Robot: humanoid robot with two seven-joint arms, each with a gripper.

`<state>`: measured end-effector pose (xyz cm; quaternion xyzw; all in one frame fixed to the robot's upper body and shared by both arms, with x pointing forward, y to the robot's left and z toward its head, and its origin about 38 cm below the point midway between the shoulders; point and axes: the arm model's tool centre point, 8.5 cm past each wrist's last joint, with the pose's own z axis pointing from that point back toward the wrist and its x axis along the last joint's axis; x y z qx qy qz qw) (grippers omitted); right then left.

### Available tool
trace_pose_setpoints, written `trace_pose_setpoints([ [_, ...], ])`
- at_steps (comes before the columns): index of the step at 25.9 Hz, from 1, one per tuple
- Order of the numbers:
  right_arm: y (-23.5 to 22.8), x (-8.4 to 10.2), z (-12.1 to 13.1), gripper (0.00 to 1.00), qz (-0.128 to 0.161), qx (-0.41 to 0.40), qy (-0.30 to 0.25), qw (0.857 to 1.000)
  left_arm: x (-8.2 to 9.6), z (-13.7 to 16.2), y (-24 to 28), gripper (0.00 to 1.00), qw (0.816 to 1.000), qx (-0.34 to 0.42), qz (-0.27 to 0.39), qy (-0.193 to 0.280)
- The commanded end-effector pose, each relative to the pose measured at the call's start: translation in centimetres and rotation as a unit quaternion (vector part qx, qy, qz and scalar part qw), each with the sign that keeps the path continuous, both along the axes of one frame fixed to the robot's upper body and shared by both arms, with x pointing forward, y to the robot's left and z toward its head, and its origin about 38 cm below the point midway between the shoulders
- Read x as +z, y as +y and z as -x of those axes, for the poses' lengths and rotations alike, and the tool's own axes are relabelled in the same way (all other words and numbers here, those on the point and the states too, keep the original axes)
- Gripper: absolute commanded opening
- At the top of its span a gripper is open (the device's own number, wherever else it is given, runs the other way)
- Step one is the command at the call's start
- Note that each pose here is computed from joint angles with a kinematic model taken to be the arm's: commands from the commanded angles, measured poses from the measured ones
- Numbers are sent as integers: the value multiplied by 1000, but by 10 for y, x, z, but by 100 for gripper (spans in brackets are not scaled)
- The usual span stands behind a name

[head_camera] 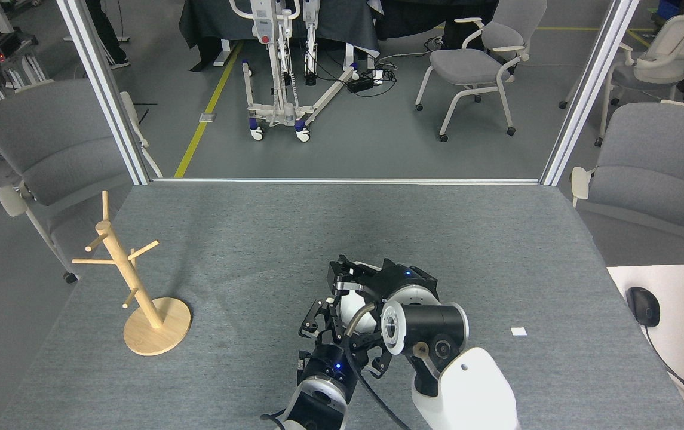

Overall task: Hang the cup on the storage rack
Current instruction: 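Release the cup from the right gripper and withdraw it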

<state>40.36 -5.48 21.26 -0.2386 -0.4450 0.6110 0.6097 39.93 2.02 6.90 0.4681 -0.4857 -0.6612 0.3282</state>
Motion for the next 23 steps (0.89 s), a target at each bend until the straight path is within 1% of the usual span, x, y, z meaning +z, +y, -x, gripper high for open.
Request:
trace_pose_setpoints([
  [1, -3, 6, -4, 98, -5, -16, -48, 999, -14, 7, 16, 0, 1000, -12, -12, 10],
  [4, -3, 12, -7, 98, -12, -25, -81, 996, -21, 17, 48, 0, 1000, 7, -18, 7],
  [8, -10, 19, -11, 98, -18, -44, -126, 991, -18, 38, 95, 0, 999, 35, -16, -10],
  [9, -15, 22, -14, 97, -19, -54, -142, 988, -18, 46, 106, 0, 999, 41, -18, -12],
  [10, -24, 29, -18, 97, -21, -69, -167, 983, -19, 55, 120, 0, 999, 48, -22, -15],
  [11, -37, 37, -24, 97, -21, -89, -194, 977, -20, 63, 132, 0, 998, 54, -25, -17],
  [13, -77, 54, -37, 98, -14, -143, -264, 954, -21, 80, 161, 0, 996, 76, -33, -21],
  [14, -95, 56, -42, 98, -8, -164, -291, 943, -21, 88, 174, 0, 995, 91, -32, -25],
  [16, -136, 56, -50, 98, 11, -202, -334, 921, -25, 107, 197, 0, 992, 115, -32, -27],
  [17, -159, 52, -52, 98, 24, -211, -348, 913, -29, 116, 207, 0, 991, 125, -34, -30],
  [18, -182, 36, -53, 98, 35, -211, -344, 914, -31, 122, 218, 0, 990, 134, -35, -40],
  [20, -224, -8, -44, 98, 46, -190, -324, 926, -31, 134, 242, 0, 985, 154, -43, -61],
  [21, -247, -28, -35, 98, 51, -173, -323, 929, -33, 142, 255, 0, 983, 165, -48, -69],
  [23, -292, -61, -8, 99, 66, -139, -332, 931, -29, 150, 279, 0, 976, 189, -59, -89],
])
